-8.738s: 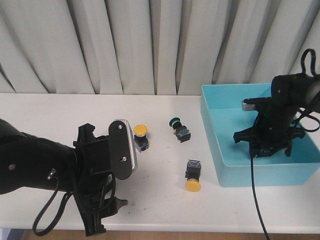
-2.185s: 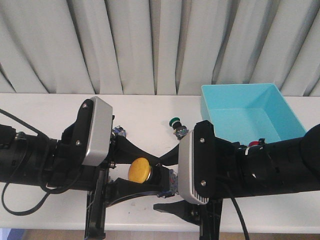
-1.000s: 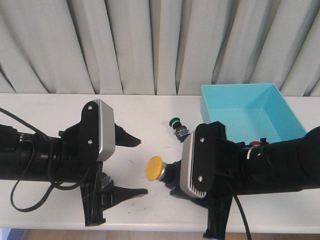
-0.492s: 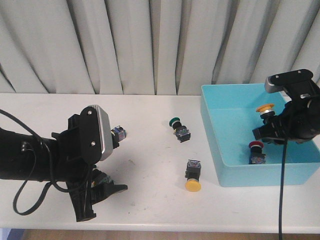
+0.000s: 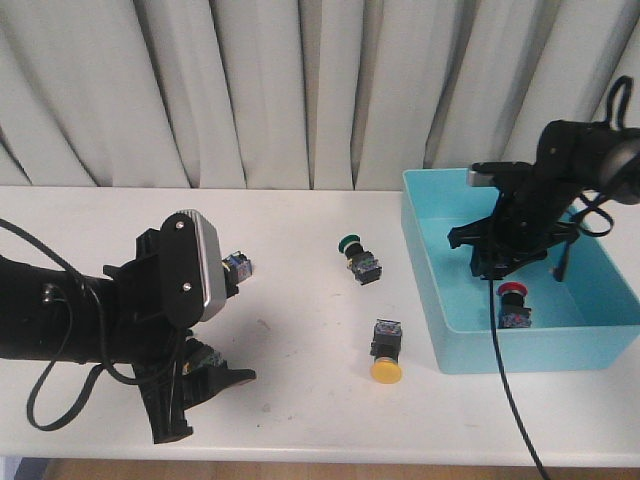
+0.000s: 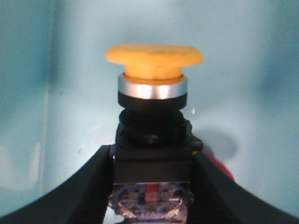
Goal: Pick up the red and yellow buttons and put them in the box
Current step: 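Lower the yellow button into the blue box and open right gripper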
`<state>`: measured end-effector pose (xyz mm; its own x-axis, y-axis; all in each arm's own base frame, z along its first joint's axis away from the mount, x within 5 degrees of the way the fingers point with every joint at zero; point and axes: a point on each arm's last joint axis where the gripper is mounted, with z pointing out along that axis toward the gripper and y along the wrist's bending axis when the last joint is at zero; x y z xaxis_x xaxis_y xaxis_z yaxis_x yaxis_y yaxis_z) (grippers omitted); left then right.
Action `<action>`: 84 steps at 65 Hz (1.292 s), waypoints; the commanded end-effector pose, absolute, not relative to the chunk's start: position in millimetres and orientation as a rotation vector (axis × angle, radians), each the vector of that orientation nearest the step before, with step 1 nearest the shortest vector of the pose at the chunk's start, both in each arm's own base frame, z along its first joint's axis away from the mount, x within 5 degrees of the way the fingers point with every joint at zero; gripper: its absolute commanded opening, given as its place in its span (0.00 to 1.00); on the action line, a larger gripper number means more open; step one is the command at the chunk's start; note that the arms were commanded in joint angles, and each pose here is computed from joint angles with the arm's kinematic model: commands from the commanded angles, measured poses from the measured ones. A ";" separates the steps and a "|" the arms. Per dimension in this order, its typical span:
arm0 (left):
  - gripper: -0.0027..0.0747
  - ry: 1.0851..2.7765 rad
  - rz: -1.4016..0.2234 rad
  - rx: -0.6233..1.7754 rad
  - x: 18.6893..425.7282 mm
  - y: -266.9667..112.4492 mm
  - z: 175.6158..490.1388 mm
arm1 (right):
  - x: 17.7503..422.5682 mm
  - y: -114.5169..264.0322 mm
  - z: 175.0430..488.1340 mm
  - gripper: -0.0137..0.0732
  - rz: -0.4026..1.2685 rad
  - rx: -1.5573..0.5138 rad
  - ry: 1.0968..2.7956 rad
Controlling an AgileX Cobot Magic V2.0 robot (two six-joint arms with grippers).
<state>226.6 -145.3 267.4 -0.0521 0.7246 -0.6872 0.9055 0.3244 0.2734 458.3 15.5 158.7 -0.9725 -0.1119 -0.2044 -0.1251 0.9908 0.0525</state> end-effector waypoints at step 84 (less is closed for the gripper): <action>0.78 1.809 -0.308 1.342 228.5 -146.8 283.8 | 248.1 51.6 339.8 0.59 0.149 -0.355 2.518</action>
